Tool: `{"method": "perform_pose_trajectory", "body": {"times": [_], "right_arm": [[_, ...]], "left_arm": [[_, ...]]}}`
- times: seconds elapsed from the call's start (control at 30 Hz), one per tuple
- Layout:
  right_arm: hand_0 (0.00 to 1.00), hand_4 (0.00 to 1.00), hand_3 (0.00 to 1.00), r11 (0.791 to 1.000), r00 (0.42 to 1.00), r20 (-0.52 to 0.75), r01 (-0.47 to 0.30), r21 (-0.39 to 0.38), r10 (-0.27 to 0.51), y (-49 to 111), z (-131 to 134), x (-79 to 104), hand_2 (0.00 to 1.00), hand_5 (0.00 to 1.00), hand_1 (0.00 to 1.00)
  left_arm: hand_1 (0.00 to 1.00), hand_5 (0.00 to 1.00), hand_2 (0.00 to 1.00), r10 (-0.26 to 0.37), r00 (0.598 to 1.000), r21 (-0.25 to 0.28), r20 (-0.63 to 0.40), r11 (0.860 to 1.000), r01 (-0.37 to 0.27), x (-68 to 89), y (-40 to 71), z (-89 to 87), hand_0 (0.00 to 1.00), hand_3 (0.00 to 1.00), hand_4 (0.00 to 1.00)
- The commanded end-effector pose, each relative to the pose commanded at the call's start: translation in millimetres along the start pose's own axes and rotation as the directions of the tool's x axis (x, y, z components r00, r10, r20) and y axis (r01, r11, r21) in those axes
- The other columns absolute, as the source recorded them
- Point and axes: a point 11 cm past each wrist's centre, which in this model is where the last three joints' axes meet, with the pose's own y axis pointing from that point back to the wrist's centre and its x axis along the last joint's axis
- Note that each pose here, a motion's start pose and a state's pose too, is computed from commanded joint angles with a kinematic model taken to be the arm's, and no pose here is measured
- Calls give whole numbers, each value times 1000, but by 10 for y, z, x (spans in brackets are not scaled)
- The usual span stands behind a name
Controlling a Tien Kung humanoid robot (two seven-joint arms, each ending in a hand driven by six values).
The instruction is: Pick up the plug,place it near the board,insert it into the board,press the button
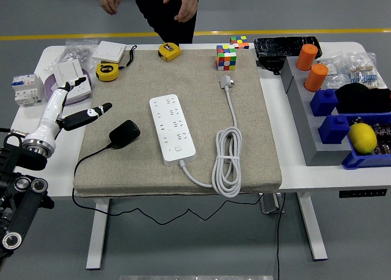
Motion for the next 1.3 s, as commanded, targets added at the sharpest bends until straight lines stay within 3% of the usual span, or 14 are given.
{"method": "perform_pose_trajectory", "body": {"times": [0.17, 0.2, 0.37, 0.4, 0.43, 0.57, 0.6, 0.7, 0.97, 1.0, 1.17, 1.2, 1.3], "right_arm": [[897, 998, 456, 1000, 1000, -1, -4, 5, 4, 3, -19, 11, 556, 697, 662], [896, 998, 458, 1000, 1000, -3, -3, 5, 3, 5, -24, 7, 559, 699, 660], [896, 998, 458, 1000, 1000, -5, -5, 7, 5, 5, -26, 3, 559, 699, 660], [896, 998, 468, 1000, 1000, -6, -5, 6, 5, 5, -24, 4, 560, 702, 659], [896, 998, 468, 1000, 1000, -6, -5, 4, 5, 4, -16, 0, 560, 702, 659], [896, 998, 468, 1000, 1000, -6, -5, 4, 5, 4, -17, 1, 560, 702, 659], [896, 998, 477, 1000, 1000, -5, -6, 4, 6, 5, -23, 5, 562, 698, 658], [896, 998, 477, 1000, 1000, -2, -9, 7, 9, 8, -38, 16, 562, 698, 658], [896, 998, 479, 1000, 1000, -1, -17, 7, 17, 8, -42, 32, 560, 693, 655], [895, 998, 515, 1000, 1000, -2, -17, 7, 17, 8, -41, 31, 564, 691, 654], [895, 998, 515, 1000, 1000, -2, -10, 8, 10, 5, -28, 18, 564, 691, 654], [894, 998, 565, 1000, 1000, -2, -9, 9, 9, 4, -27, 18, 581, 689, 654], [894, 998, 565, 1000, 1000, 1, -8, 11, 8, 2, -26, 22, 581, 689, 654]], "left_arm": [[976, 259, 958, -55, 995, -26, 85, 998, 57, -216, -122, 114, 958, 936, 998], [947, 243, 903, -78, 990, -24, 120, 996, 82, -284, -159, 133, 945, 886, 998], [947, 243, 903, -146, 974, -18, 174, 988, 151, -477, -203, 176, 945, 886, 998], [887, 226, 840, -150, 972, -17, 179, 988, 155, -494, -206, 174, 875, 842, 998], [887, 226, 840, -153, 968, -7, 199, 987, 157, -516, -218, 146, 875, 842, 998], [887, 226, 840, -149, 950, 33, 275, 989, 146, -525, -244, 30, 875, 842, 998], [835, 188, 785, -145, 943, 42, 300, 989, 138, -516, -250, 3, 830, 761, 998], [835, 188, 785, -143, 923, 68, 358, 990, 127, -503, -258, -69, 830, 761, 998], [815, 146, 765, -147, 903, 114, 404, 987, 110, -557, -250, -236, 809, 752, 998], [779, 166, 721, -142, 902, 116, 408, 988, 103, -553, -247, -244, 724, 702, 998], [779, 166, 721, -112, 903, 111, 415, 991, 71, -530, -240, -258, 724, 702, 998], [594, 168, 497, -102, 903, 109, 418, 992, 62, -518, -240, -263, 501, 484, 998], [594, 168, 497, -94, 905, 112, 415, 992, 52, -498, -241, -279, 501, 484, 998]]}}
